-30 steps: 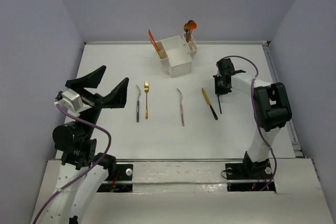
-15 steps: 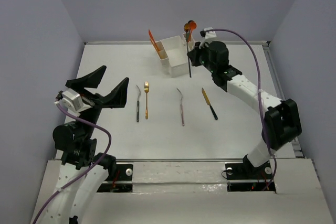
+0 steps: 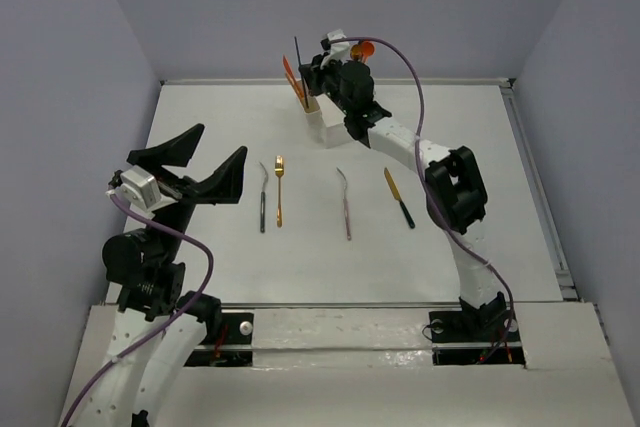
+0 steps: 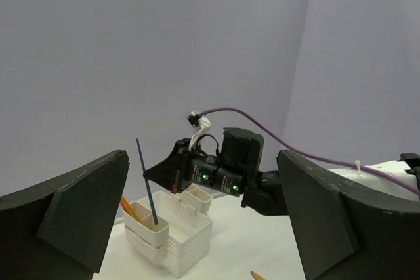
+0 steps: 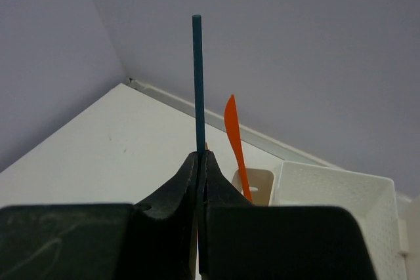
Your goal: Sort the eating utensils into containers
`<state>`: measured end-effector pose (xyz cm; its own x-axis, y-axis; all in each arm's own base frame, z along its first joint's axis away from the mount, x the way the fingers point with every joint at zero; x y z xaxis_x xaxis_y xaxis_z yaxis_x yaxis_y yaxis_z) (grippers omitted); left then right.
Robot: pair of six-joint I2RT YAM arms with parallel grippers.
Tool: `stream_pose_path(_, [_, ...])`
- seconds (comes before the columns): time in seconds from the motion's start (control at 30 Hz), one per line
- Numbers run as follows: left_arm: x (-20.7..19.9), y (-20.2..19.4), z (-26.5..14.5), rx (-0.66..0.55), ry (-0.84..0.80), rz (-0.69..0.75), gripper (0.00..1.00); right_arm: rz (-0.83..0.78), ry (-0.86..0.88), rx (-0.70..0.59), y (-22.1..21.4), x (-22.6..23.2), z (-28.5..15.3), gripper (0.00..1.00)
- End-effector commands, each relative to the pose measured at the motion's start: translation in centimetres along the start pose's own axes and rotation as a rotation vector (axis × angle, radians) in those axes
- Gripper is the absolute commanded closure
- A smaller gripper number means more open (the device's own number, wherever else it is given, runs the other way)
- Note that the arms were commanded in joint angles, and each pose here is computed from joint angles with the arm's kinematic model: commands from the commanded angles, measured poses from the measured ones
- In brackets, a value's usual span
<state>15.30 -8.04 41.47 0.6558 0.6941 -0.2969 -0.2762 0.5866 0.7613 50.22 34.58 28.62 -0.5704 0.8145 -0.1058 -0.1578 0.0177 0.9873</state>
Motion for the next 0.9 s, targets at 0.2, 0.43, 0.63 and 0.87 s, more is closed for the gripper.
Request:
stream_pose_path(0.2, [-0.7,1.4,0.8,-0.047,-0.038,0.018,0.01,-0.087,-0.029,-0.125,1.0,-1.0,3.0,1.00])
stream_pose_path(0.43, [-0.6,1.3,0.8,-0.045,-0.035,0.019,0.01,-0.130,-0.031,-0.078,-1.8,-0.9,3.3,1.00])
stream_pose_path(0.63, [-0.6,1.2,0.8,-0.042,-0.035,0.019,0.01,-0.142,-0.023,-0.065,-2.5,-0.8,2.3,0.90])
stream_pose_path(0.87, [-0.7,1.3,0.8,-0.045,-0.038,0.018,0.01,-0.135,-0.010,-0.105,-0.1,-0.8,0.6,0.58])
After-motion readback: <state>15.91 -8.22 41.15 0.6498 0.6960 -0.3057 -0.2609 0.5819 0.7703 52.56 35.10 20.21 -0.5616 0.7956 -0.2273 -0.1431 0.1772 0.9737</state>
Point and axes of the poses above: each gripper's point midway between its finger pads, its own z axis out along the fingers, its own x axis along the line the jaws close on, y = z × x, the point moved 7 cm from there along -z, back along the fingers, and after that the axes turned 13 degrees about -z, right-handed, at the moved point
